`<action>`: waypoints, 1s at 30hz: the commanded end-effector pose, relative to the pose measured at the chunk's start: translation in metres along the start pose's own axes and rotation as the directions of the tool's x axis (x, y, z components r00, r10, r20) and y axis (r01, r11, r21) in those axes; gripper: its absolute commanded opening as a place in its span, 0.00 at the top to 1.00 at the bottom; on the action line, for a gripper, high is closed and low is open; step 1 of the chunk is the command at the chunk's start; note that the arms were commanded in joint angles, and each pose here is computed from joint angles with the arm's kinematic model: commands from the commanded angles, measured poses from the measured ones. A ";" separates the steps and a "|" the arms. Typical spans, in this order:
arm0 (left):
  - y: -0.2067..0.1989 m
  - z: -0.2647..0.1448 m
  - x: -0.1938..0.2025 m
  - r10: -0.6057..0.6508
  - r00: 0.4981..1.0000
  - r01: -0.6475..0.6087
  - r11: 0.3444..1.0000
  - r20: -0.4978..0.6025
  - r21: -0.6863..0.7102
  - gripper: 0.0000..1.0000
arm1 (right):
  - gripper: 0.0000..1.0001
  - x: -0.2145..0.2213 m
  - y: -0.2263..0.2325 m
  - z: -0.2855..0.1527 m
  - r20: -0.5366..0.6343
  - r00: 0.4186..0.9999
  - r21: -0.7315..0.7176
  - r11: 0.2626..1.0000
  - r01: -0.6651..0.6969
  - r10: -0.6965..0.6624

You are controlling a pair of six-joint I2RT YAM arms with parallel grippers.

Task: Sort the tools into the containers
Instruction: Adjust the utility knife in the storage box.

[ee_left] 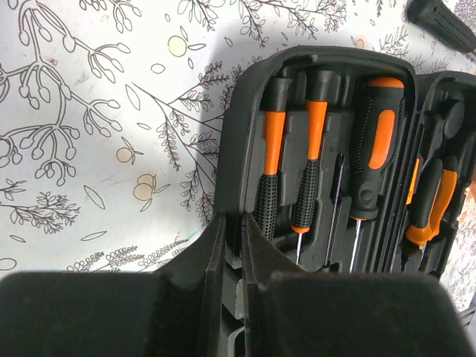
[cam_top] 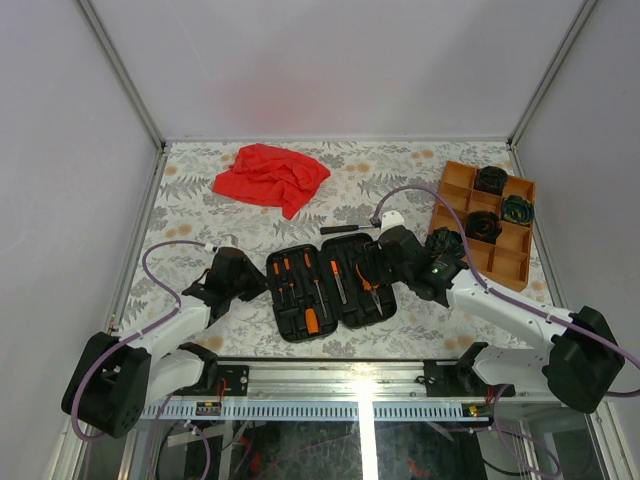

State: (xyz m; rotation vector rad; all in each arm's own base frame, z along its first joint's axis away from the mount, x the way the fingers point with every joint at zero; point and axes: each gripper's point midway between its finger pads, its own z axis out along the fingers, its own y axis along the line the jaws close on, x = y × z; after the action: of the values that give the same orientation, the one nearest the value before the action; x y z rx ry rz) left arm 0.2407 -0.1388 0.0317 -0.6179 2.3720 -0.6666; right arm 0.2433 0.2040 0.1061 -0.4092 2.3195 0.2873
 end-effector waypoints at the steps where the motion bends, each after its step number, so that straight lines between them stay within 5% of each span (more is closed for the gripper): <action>1: 0.005 -0.002 -0.004 0.006 1.000 -0.006 0.999 0.013 -0.034 1.00 | 0.38 -0.018 0.010 -0.003 0.033 0.999 -0.046 0.999 0.010 -0.009; 30: 0.005 0.001 -0.003 0.008 1.000 -0.008 0.999 0.002 -0.041 1.00 | 0.39 -0.011 0.011 0.000 0.009 1.000 -0.052 0.999 0.015 -0.015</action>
State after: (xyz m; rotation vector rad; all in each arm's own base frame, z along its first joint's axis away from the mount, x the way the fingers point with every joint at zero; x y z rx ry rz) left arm 0.2408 -0.1385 0.0317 -0.6119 2.3815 -0.6564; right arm 0.2402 0.2087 0.1035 -0.4439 2.3321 0.3132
